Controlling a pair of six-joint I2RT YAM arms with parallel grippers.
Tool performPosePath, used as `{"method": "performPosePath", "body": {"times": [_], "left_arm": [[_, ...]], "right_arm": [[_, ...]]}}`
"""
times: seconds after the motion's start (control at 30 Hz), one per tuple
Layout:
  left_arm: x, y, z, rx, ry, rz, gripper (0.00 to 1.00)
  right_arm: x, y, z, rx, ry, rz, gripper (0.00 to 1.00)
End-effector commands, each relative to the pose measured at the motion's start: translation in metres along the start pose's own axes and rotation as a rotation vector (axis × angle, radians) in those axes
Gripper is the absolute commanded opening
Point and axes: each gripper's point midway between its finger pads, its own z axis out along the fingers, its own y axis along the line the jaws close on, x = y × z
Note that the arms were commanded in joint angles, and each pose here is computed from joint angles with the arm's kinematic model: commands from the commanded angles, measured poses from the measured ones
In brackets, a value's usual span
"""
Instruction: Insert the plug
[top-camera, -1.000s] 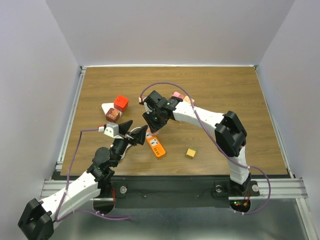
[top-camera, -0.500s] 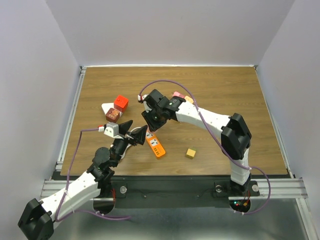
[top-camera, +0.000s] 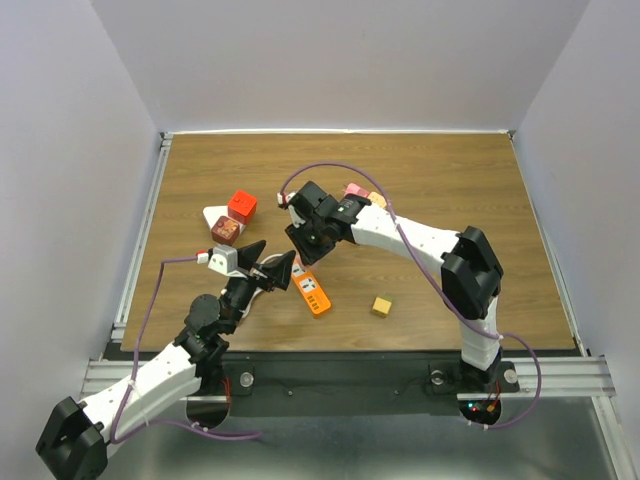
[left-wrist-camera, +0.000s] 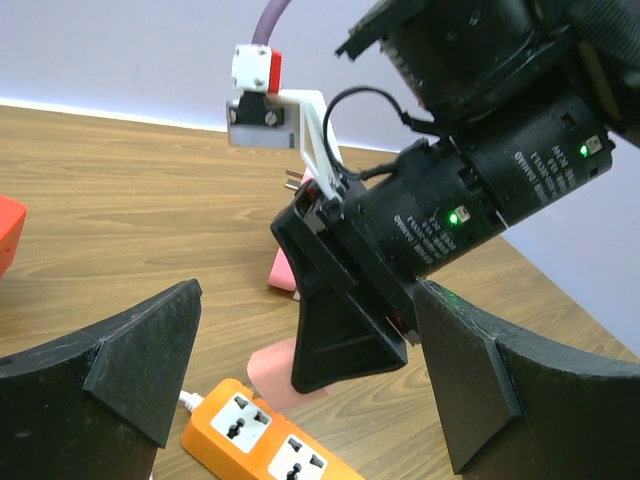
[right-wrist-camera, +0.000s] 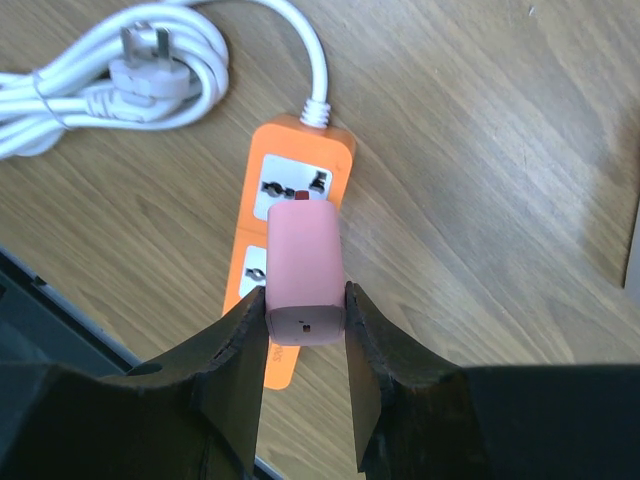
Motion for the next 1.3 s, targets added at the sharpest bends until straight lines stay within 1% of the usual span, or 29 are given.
{"method": "performPosePath", "body": {"times": [0.0, 0.5, 1.27], "left_arm": [[0.0, 0.001, -0.003, 0.014, -0.026, 0.01, 0.99], [-0.001, 0.0, -0.003, 0.015, -0.029, 0.008, 0.99], [0.0, 0.001, -0.003, 0.017, -0.025, 0.01, 0.99]], "right_arm": [[0.011, 0.0, -0.003, 0.014, 0.025, 0.007, 0.0], [0.015, 0.0, 0.005, 0.006, 0.047, 0.004, 0.0], [0.008, 0.002, 0.019, -0.008, 0.059, -0.01, 0.0]]}}
